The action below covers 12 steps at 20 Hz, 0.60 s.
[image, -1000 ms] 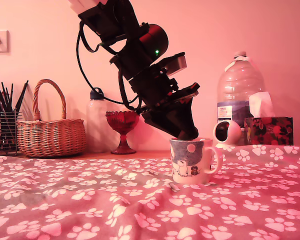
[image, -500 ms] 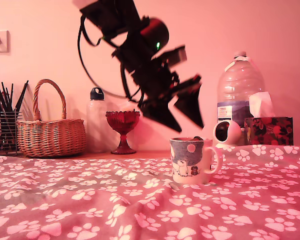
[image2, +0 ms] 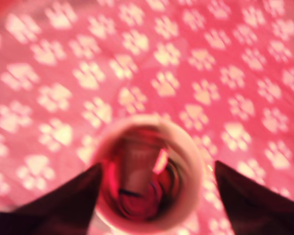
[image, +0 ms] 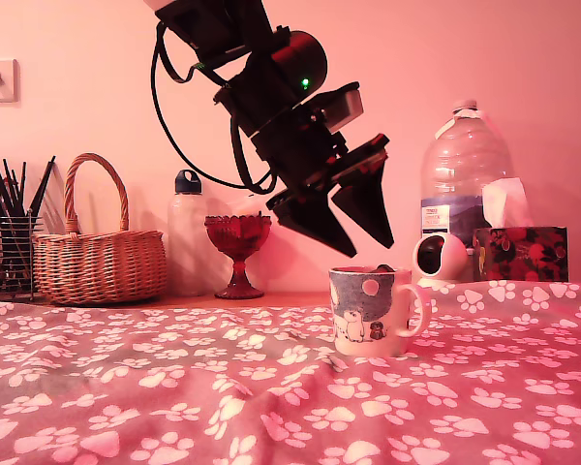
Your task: Pick the coffee capsule and then drop it inside the coffee cup in front of you
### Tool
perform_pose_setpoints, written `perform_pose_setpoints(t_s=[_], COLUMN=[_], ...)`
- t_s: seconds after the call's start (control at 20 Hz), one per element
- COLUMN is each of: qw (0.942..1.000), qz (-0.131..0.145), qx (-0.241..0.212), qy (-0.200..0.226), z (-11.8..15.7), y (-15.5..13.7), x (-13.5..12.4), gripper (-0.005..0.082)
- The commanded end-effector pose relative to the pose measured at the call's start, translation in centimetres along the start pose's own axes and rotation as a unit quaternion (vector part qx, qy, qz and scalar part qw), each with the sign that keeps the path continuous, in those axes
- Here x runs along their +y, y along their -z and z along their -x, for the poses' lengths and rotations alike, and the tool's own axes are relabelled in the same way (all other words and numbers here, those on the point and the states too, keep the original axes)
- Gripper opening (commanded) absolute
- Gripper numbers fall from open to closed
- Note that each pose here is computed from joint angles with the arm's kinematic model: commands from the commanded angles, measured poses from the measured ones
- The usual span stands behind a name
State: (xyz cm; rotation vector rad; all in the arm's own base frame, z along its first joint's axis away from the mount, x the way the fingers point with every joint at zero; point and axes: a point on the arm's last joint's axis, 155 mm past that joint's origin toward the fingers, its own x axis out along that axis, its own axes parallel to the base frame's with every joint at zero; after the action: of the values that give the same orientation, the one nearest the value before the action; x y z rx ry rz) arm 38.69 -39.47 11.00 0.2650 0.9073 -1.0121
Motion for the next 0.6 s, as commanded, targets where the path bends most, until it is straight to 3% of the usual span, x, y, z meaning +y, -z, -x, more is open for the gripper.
perform_pose_setpoints(t_s=[0.0, 0.4, 0.55], qw=[0.9997, 0.9999, 0.9999], qz=[-0.012, -0.004, -0.002], qx=[-0.019, -0.002, -0.01], qy=[0.003, 0.015, 0.007], z=[2.1, 2.8, 4.3], y=[-1.4, -0.4, -0.5], x=[-0.9, -1.1, -0.5], gripper=[-0.0025, -0.0024, -0.0024])
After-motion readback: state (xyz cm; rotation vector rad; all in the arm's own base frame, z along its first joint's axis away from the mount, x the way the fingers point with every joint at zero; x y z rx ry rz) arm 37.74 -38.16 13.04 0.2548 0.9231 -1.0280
